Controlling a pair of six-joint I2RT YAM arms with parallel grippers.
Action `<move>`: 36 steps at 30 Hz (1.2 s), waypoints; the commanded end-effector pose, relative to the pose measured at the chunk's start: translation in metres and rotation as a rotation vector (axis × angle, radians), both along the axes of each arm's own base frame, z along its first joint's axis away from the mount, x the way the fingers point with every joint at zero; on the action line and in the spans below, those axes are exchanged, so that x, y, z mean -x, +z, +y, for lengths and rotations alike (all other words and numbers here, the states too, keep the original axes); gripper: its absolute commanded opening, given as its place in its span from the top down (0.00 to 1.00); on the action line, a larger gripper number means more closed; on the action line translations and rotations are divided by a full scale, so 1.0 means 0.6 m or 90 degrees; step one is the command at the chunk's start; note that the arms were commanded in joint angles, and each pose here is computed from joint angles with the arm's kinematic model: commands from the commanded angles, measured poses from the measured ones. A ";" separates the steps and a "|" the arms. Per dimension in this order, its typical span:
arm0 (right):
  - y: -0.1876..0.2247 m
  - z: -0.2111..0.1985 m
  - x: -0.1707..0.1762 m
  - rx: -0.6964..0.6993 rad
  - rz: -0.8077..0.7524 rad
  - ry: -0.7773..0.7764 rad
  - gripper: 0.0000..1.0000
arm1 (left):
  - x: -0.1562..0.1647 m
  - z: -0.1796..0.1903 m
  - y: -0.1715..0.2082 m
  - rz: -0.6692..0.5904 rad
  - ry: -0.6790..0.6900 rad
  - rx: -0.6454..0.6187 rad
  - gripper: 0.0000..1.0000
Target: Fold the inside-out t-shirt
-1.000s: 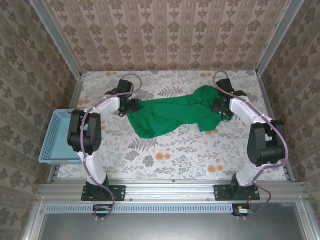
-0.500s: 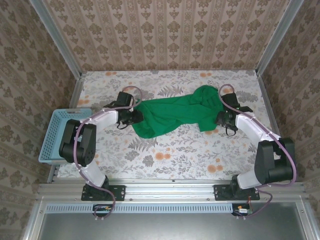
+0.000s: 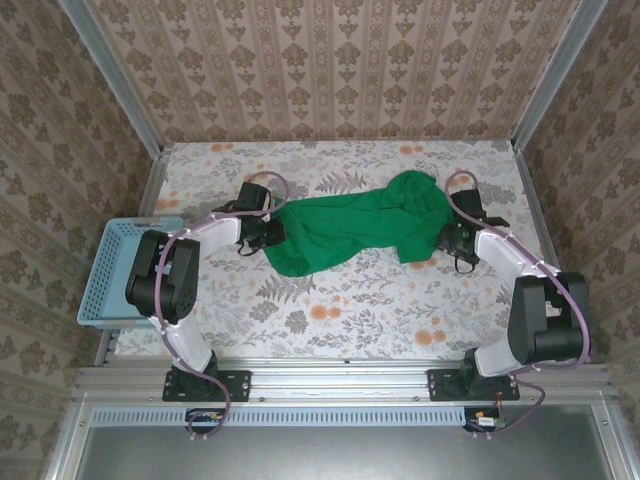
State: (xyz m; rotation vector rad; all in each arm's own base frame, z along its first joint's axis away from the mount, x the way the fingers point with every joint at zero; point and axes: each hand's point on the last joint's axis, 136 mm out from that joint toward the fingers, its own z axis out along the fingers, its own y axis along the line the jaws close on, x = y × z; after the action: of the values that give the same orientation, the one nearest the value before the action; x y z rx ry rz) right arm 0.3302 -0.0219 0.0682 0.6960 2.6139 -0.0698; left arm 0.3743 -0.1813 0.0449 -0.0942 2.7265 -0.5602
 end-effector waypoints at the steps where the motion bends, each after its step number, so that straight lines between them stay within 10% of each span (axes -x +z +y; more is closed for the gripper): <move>1: -0.024 -0.007 0.005 -0.011 0.026 -0.026 0.39 | -0.010 0.001 0.034 -0.034 0.001 -0.006 0.94; 14: -0.046 0.076 -0.034 -0.112 0.020 0.066 0.45 | 0.009 0.005 0.081 -0.080 -0.003 -0.002 1.00; 36: 0.002 0.136 -0.111 -0.022 0.043 0.166 0.52 | 0.049 0.039 0.150 -0.148 0.007 -0.025 1.00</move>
State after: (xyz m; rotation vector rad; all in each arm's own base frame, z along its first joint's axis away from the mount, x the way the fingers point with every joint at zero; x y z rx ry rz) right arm 0.4084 0.0716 0.0366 0.3887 2.7924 0.0690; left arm 0.3499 -0.1717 0.1349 -0.0375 2.5007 -0.5466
